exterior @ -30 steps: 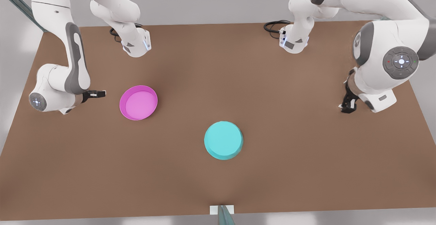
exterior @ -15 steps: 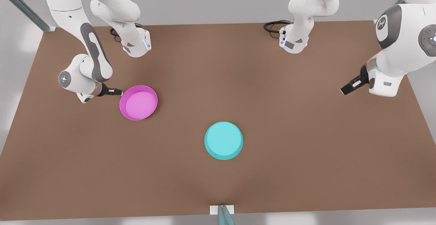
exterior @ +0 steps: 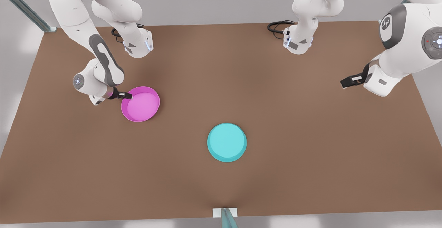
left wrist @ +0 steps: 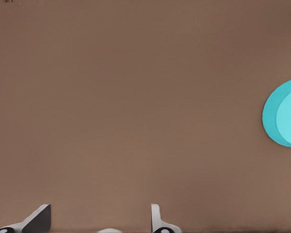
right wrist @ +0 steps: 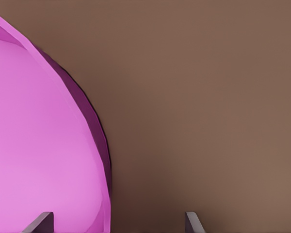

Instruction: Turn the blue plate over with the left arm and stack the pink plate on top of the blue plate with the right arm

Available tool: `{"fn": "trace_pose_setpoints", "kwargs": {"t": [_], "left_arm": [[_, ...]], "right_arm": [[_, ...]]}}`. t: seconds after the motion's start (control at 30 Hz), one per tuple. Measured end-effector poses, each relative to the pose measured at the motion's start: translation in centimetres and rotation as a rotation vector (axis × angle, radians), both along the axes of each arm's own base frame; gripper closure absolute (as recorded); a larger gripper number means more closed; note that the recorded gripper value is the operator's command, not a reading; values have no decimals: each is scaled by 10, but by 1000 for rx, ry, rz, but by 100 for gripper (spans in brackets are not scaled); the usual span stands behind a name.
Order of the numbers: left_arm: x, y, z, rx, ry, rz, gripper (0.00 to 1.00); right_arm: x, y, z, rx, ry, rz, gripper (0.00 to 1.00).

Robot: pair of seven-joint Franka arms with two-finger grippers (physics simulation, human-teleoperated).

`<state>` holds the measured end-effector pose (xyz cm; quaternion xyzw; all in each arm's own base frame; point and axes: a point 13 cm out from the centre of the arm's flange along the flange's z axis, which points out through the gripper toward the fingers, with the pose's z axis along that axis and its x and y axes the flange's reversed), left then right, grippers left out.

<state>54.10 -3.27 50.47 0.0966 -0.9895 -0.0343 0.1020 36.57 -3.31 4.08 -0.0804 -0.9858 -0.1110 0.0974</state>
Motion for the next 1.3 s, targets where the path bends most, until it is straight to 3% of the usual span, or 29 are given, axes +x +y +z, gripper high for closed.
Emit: {"fn": "trace_pose_setpoints", "kwargs": {"t": [0.03,0.07,0.13,0.23,0.4,0.5,0.8,1.03,1.3], "left_arm": [[-1,0,-1,-3,5,-13,0],[-1,0,-2,-5,11,-25,0],[-3,0,-3,-10,21,-47,0],[-6,0,-5,-17,35,-77,0],[-9,-1,-5,-31,52,-115,0],[-12,-3,-5,-48,60,-132,0],[-13,-6,-8,-76,75,-168,0],[-13,-6,-8,-83,78,-188,0],[-13,-7,-10,-91,82,-202,0]], "right_arm": [[1,2,0,1,-2,3,36],[1,3,-1,3,-4,6,39],[2,6,-1,8,-8,15,60],[5,9,-1,14,-18,28,78],[22,17,11,16,-56,66,79],[69,50,45,56,-132,98,79],[183,376,145,480,-251,225,79],[262,431,111,569,-216,21,79],[254,459,81,423,-218,42,79]]}}
